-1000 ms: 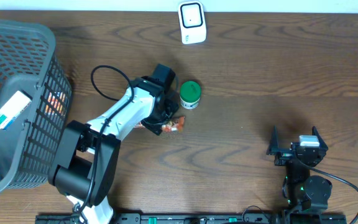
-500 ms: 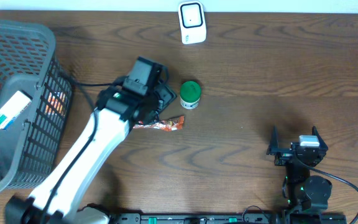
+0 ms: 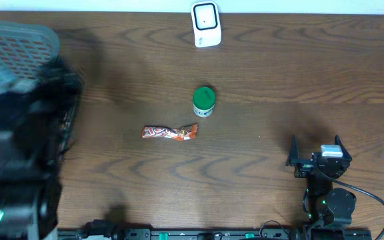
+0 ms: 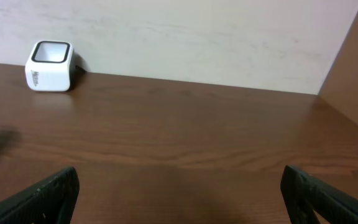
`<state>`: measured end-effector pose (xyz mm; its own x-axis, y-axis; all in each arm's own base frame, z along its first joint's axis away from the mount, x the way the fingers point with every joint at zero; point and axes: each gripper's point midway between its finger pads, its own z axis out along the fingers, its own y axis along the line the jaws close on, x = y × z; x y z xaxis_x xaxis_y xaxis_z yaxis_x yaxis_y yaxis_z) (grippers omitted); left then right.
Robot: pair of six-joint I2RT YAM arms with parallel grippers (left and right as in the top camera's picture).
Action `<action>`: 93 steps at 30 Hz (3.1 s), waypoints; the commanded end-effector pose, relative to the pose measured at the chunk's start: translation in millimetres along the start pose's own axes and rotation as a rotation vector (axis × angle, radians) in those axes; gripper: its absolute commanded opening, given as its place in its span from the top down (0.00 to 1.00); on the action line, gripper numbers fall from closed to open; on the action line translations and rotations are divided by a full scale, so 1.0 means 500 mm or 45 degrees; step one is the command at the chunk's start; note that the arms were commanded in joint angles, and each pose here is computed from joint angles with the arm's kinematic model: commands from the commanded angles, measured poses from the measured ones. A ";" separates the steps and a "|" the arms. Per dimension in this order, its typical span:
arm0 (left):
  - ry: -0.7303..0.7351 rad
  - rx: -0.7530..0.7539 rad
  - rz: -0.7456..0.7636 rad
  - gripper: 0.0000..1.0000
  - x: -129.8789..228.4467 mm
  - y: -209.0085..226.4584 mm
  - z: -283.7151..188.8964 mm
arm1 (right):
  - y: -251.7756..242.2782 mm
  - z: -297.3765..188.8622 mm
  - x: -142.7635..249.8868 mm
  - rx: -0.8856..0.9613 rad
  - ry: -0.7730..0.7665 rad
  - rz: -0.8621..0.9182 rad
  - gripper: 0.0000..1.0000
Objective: Scan the item barcode
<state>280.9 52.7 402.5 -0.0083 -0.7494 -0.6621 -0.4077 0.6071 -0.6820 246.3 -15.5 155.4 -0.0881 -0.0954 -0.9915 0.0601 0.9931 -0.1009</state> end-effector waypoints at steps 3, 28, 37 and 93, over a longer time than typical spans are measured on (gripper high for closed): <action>-0.282 -0.313 -0.128 0.18 -0.123 0.133 0.004 | 0.001 0.000 0.002 0.001 0.003 -0.018 0.01; 0.028 -0.981 -0.453 0.17 -0.027 0.561 0.392 | 0.001 0.000 0.002 0.001 0.003 -0.018 0.01; -0.060 -1.212 -0.953 0.18 0.046 0.657 0.390 | 0.001 0.000 0.002 0.001 0.003 -0.018 0.01; 0.187 -1.349 -1.198 0.92 0.229 0.806 0.485 | 0.001 0.000 0.002 0.001 0.003 -0.018 0.01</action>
<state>355.8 306.2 32.3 0.6534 -0.7508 -0.0968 -0.7140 -0.5687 -0.4083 246.3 -15.5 155.4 -0.0881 -0.0954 -0.9915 0.0601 0.9931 -0.1009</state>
